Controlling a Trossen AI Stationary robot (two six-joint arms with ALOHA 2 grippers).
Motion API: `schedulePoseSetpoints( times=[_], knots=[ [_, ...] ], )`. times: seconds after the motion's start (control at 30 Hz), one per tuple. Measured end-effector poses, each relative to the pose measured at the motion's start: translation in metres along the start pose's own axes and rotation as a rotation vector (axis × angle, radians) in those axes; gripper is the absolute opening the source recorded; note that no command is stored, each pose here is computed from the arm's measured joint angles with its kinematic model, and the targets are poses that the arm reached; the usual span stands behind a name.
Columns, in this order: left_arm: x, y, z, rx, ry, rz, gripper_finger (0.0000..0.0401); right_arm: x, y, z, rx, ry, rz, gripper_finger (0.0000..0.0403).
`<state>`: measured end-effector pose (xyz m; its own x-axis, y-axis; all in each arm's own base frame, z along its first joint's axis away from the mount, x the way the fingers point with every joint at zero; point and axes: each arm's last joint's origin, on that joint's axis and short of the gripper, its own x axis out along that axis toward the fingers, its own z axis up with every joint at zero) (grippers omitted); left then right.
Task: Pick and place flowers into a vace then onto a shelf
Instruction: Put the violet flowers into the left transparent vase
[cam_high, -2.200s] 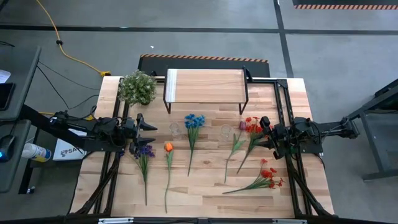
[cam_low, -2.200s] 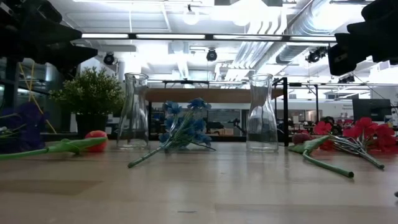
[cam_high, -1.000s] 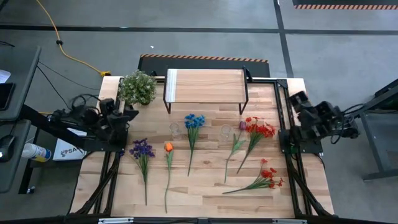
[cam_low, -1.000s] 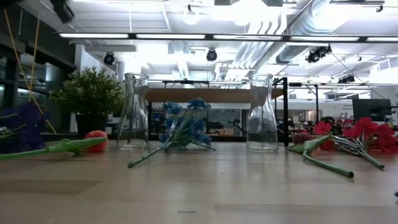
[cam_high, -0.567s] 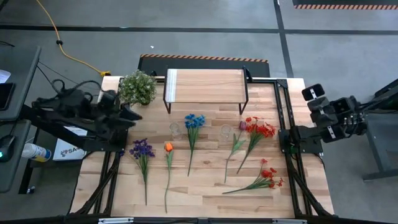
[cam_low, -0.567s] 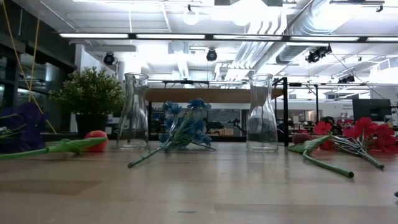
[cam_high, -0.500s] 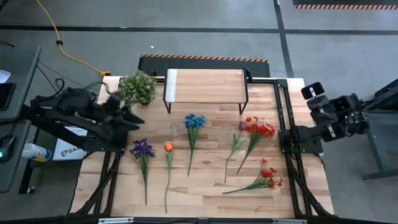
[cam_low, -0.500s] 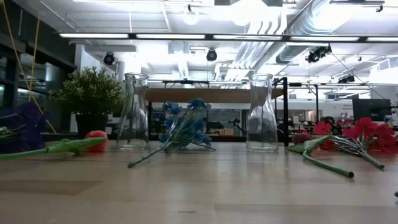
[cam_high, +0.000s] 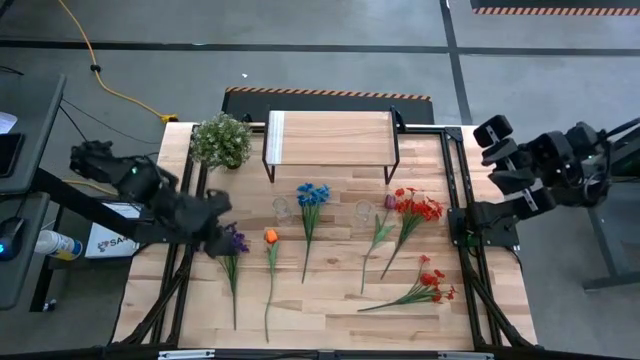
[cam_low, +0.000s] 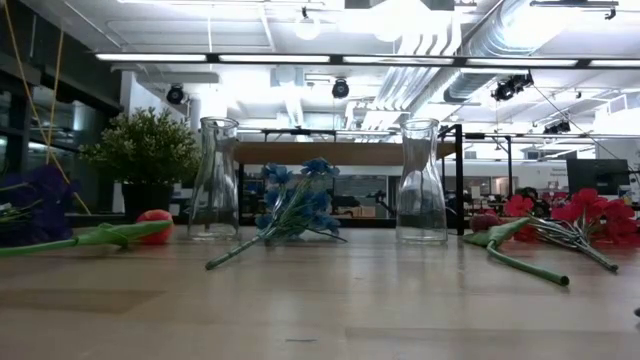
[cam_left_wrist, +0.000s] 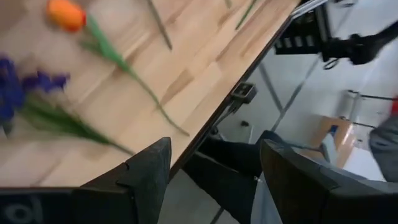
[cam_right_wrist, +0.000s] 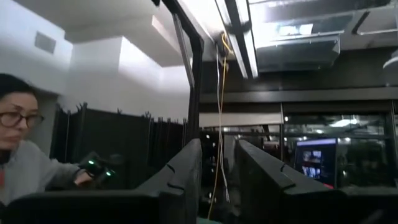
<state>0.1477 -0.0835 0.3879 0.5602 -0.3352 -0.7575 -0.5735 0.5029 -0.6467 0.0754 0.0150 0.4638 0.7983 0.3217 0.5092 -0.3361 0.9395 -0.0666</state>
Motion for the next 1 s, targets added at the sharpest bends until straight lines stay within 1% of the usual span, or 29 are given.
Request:
schedulePoseSetpoints(
  times=[0.17, 0.3, 0.47, 0.53, 0.63, 0.77, 0.83, 1.0],
  knots=[
    [0.021, -0.01, -0.027, -0.08, -0.016, 0.07, 0.0278, 0.011, -0.002, 0.012, -0.032, 0.033, -0.001, 0.0094],
    [0.035, -0.014, -0.05, -0.128, -0.031, 0.124, 0.0278, 0.016, -0.003, 0.019, -0.042, 0.022, -0.001, 0.0094],
    [0.051, -0.008, -0.078, -0.213, -0.017, 0.28, 0.0278, 0.018, -0.004, 0.019, -0.044, 0.024, -0.03, 0.0094],
    [0.054, -0.006, -0.088, -0.252, -0.011, 0.317, 0.0278, 0.018, -0.004, 0.019, -0.044, 0.023, -0.05, 0.0094],
    [0.059, -0.005, -0.097, -0.308, -0.025, 0.345, 0.0278, 0.017, -0.005, 0.019, -0.049, 0.027, -0.07, 0.0094],
    [0.068, -0.006, -0.104, -0.377, -0.094, 0.339, 0.0278, 0.018, -0.005, 0.019, -0.063, 0.033, -0.069, 0.0094],
    [0.076, -0.008, -0.106, -0.418, -0.134, 0.341, 0.0278, 0.018, -0.005, 0.018, -0.06, 0.033, -0.069, 0.0094],
    [0.1, -0.01, -0.111, -0.515, -0.196, 0.391, 0.0278, 0.017, -0.005, 0.019, -0.035, 0.033, -0.061, 0.0094]
  ],
)
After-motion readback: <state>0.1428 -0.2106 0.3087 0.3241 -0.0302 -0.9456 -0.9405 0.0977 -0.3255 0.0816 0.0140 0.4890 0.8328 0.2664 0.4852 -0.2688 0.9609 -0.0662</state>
